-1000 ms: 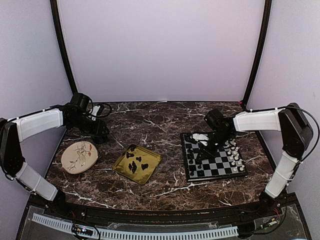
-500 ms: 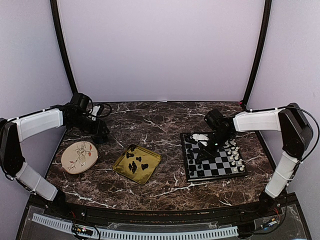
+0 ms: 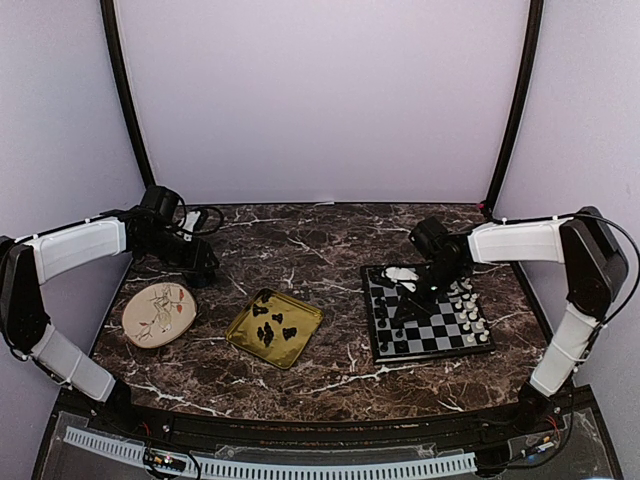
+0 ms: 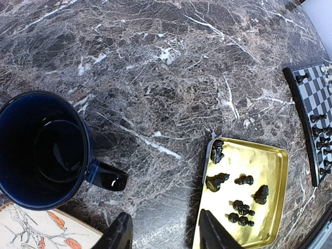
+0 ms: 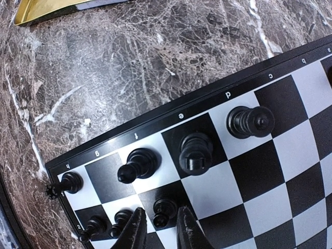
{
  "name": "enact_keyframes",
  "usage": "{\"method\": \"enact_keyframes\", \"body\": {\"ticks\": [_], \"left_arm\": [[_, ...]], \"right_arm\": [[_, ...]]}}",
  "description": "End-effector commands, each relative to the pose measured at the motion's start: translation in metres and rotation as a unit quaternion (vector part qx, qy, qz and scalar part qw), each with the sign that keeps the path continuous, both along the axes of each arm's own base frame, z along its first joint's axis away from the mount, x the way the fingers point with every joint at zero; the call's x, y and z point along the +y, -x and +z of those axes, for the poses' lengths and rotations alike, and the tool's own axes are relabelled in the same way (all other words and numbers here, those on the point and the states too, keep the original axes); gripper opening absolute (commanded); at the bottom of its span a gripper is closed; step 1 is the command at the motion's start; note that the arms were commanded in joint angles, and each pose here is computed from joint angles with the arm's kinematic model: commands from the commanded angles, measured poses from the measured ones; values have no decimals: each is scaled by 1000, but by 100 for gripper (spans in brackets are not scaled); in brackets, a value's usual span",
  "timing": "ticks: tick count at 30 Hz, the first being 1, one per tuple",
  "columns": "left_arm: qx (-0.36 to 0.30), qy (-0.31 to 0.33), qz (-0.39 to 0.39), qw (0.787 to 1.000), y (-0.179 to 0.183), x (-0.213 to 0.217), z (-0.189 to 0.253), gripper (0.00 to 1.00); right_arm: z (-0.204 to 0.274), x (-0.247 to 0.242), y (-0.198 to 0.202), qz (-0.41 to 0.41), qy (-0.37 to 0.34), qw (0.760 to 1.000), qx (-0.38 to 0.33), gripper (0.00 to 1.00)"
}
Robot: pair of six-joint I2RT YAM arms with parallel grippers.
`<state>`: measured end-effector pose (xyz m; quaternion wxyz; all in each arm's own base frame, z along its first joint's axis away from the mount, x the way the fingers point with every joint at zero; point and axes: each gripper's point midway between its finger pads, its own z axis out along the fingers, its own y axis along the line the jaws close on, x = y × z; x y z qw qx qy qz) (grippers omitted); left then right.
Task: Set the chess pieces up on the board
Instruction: Place the pawn at c7, then pick up the pawn from the storage box.
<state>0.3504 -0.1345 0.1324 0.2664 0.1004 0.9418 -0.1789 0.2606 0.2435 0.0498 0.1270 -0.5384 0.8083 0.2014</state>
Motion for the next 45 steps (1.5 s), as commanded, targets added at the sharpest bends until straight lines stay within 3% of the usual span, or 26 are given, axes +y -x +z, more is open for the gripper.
{"method": "enact_keyframes", "body": {"ticks": [1,11,15,21,29,45], "left_arm": [[2,0,-2,1000,0,1,4,46],[-20,75,-75,994,11,-37,23,45],[-35,12,-160,986,37,-83,20,45],[24,-69,-224,972,78,-118,-16,40],[79,-171,-215,958,94,-103,-48,35],[107,-172,-228,952,87,-116,-72,37]], "right_arm": [[24,7,-1,5,-20,1000,-16,22],[90,-3,-8,-8,-87,994,-60,24],[107,-19,-21,-47,-123,987,-91,24],[108,-59,-40,-136,-187,965,-123,24],[120,-75,-53,-166,-191,953,-166,30],[112,-76,-47,-152,-182,957,-166,31]]}}
